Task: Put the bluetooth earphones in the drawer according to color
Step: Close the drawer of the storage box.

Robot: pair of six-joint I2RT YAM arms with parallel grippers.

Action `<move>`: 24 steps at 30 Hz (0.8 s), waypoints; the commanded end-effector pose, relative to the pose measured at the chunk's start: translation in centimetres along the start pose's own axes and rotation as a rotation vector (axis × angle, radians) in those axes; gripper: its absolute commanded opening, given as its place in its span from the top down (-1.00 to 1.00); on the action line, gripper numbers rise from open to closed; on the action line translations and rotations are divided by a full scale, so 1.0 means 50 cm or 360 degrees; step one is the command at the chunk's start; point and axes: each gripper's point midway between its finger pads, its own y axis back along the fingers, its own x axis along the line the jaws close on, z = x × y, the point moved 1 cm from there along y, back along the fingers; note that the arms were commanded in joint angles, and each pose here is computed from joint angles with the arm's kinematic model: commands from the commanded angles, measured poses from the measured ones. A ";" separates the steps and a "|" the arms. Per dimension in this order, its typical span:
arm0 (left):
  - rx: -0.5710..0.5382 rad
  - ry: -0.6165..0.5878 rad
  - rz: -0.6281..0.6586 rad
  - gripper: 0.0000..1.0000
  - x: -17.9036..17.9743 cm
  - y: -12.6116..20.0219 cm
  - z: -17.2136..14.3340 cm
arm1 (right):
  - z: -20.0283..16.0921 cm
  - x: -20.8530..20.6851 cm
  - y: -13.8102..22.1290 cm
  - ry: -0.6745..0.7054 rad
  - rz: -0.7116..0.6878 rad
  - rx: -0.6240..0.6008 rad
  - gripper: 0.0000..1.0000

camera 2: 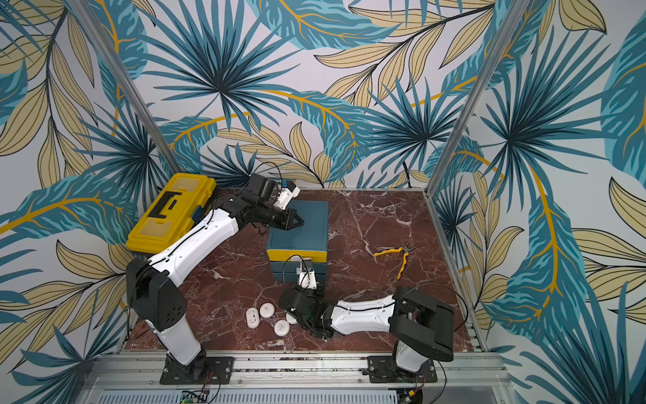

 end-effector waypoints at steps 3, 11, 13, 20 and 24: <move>0.0384 0.0182 0.0234 0.93 0.093 -0.052 -0.125 | 0.008 -0.014 -0.018 0.0048 -0.0056 0.0004 1.00; 0.0362 0.0172 0.0231 0.89 0.089 -0.045 -0.119 | 0.015 0.019 0.036 -0.0062 0.0272 0.0160 0.94; 0.0341 0.0159 0.0234 0.76 0.085 -0.036 -0.112 | 0.013 0.033 0.065 -0.0136 0.0440 0.0258 0.70; 0.0295 0.0125 0.0232 0.47 0.071 -0.018 -0.094 | -0.061 0.021 0.135 -0.0460 0.0693 0.0667 0.04; 0.0288 0.0128 0.0225 0.47 0.071 -0.020 -0.093 | -0.122 0.009 0.126 -0.0713 0.0688 0.0812 0.02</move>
